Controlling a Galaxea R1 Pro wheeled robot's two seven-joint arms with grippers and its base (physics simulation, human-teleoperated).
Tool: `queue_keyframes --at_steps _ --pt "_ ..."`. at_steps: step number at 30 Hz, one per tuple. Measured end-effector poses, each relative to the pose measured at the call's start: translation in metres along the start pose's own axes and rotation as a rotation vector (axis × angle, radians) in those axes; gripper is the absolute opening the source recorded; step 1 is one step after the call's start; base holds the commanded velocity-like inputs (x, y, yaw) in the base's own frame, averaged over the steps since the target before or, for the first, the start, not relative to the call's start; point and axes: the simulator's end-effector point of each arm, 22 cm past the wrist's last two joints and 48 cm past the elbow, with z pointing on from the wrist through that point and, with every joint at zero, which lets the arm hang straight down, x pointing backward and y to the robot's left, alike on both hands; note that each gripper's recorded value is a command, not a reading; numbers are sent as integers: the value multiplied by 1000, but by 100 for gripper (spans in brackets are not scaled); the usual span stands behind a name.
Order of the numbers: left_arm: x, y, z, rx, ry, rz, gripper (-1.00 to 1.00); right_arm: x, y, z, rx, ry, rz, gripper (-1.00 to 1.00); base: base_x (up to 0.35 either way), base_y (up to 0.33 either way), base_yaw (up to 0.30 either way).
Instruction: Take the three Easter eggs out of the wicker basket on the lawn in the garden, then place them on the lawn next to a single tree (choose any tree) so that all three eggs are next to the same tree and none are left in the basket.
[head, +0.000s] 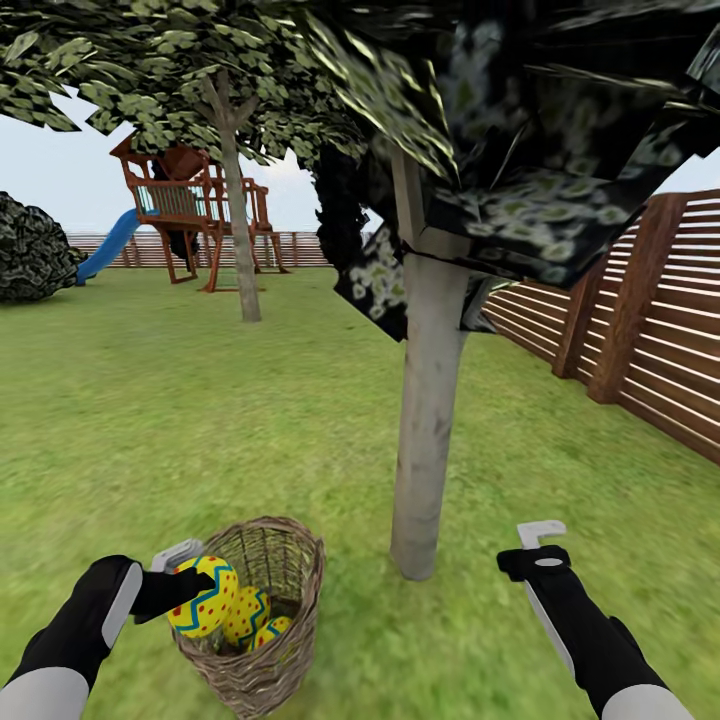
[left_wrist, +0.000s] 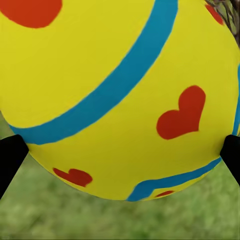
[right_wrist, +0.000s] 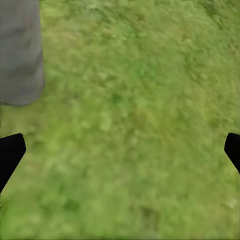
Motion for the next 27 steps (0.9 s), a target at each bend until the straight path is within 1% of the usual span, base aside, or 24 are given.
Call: queue_keyframes --at_steps 2,7,16,19,22,27 --pt "-3 -2 -3 0 0 0 -100 -4 -1 -2 -1 0 0 100 -29 0 1" --pt "-8 -8 -11 4 1 0 -100 -13 -3 -7 -2 -1 1 100 -188 0 0" --pt "-19 -15 -26 5 0 0 -100 -29 -8 -16 -4 -1 0 100 -7 0 1" --pt "-32 -19 -36 8 -26 6 -100 -35 -8 -20 -6 -2 -1 100 0 0 191" --pt "-38 -21 -42 7 -31 8 -100 -40 -8 -23 -7 -1 -2 100 0 0 279" --pt "-48 -14 -54 -6 -41 -1 -100 -48 -10 -28 -10 2 -1 100 0 0 289"
